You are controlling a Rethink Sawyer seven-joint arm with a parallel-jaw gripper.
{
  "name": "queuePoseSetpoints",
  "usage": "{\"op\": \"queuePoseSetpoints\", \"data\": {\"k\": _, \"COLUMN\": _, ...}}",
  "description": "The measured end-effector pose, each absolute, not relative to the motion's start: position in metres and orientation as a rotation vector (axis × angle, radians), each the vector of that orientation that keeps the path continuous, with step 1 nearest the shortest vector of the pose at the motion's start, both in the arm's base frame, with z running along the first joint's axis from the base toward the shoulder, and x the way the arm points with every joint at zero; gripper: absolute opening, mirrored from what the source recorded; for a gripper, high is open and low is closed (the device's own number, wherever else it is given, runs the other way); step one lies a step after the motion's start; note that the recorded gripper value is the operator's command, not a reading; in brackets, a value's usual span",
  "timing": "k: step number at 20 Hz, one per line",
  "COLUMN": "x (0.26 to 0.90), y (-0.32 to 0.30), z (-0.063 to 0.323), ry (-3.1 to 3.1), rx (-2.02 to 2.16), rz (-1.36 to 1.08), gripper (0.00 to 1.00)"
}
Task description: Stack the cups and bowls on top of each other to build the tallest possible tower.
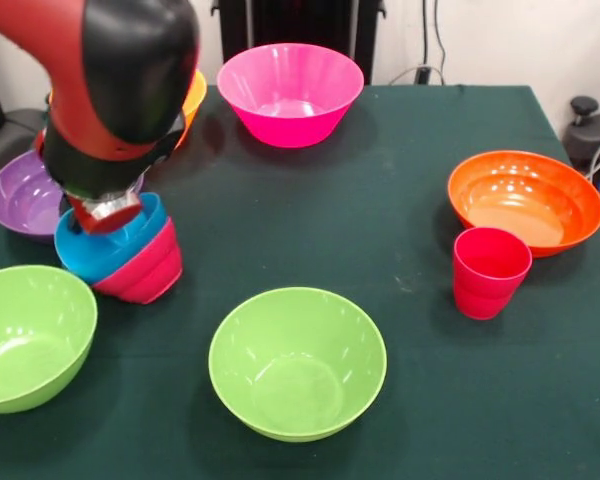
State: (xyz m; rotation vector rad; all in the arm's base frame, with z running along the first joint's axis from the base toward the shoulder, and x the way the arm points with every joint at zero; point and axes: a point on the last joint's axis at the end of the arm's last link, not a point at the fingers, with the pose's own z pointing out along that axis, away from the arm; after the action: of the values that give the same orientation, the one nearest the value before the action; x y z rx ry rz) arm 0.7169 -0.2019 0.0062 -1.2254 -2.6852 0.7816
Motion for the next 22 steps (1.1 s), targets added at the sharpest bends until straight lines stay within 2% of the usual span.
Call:
{"op": "queuePoseSetpoints", "data": {"k": 8, "x": 0.757, "y": -0.172, "z": -0.004, "ry": -2.769, "rx": -1.26, "rz": 0.497, "gripper": 0.0}}
{"op": "queuePoseSetpoints", "data": {"k": 9, "x": 0.772, "y": -0.157, "z": 0.0, "ry": -2.792, "rx": -1.28, "rz": 0.407, "gripper": 0.0}}
{"op": "queuePoseSetpoints", "data": {"k": 16, "x": 0.81, "y": -0.112, "z": 0.021, "ry": -2.832, "rx": -1.304, "rz": 0.191, "gripper": 0.0}}
{"op": "queuePoseSetpoints", "data": {"k": 22, "x": 0.821, "y": -0.083, "z": 0.048, "ry": -2.834, "rx": -1.269, "rz": 0.143, "gripper": 0.0}}
